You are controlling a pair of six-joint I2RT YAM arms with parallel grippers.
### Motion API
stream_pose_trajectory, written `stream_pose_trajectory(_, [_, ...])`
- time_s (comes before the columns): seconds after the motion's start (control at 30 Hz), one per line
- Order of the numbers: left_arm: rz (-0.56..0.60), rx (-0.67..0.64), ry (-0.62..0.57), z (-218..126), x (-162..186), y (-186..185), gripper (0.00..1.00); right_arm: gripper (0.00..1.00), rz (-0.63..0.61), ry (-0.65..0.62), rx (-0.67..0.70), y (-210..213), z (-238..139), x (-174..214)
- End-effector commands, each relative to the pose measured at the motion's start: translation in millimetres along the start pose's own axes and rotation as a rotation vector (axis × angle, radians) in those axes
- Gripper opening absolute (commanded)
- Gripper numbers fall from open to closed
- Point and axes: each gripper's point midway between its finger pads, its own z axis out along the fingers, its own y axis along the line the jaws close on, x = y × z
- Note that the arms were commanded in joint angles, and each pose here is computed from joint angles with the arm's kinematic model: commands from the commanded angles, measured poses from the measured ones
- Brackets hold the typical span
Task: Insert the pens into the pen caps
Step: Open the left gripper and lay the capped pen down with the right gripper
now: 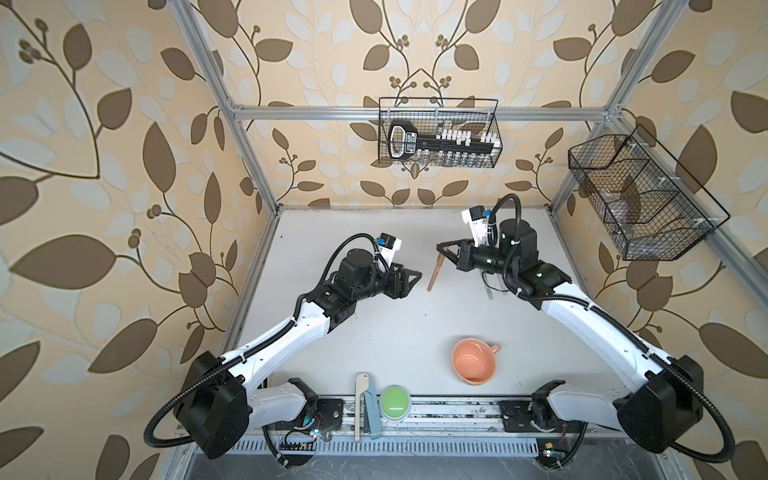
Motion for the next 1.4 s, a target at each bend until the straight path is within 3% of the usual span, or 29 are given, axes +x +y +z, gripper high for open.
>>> stream_pose_trajectory(0.0, [-0.055,-0.123,-0.119,-21.6,-18.3,16.7,0.89,0.0,-0.01,0.106,0.002,-11.3,-1.5,6.3])
stream_pose_trajectory(0.1, [-0.068,-0.261,-0.085,-37.5,-10.6,36.8,0.99,0.0,-0.004,0.216,0.082,-46.0,8.7,17.2])
stream_pose_trajectory(0.23, [-0.093,-0.539,-0.032,-68.7,5.8,78.3,0.99,0.0,0.016,0.45,0.229,-110.7,18.6,59.6])
stream_pose_trajectory(0.33, [-0.103,-0.735,-0.061,-95.4,10.1,106.7,0.99,0.0,0.057,0.545,0.317,-158.5,23.5,79.3])
stream_pose_trajectory(0.43, [-0.103,-0.81,-0.08,-107.7,13.7,119.1,0.99,0.0,0.09,0.608,0.366,-189.7,27.5,88.4])
stream_pose_trajectory(0.73, [-0.102,-0.948,-0.09,-126.6,24.3,143.9,0.99,0.0,0.116,0.703,0.452,-240.3,44.6,114.6])
stream_pose_trajectory(0.93, [-0.082,-1.004,-0.147,-140.4,19.0,149.8,0.99,0.0,0.134,0.7,0.467,-258.5,52.9,124.8])
stream_pose_trajectory(1.07, [-0.068,-1.047,-0.178,-148.7,18.4,154.7,0.99,0.15,0.143,0.672,0.468,-268.6,58.0,121.9])
stream_pose_trajectory(1.37, [-0.029,-1.205,-0.202,-164.9,21.2,173.2,0.99,0.33,0.124,0.615,0.49,-276.5,61.0,103.0])
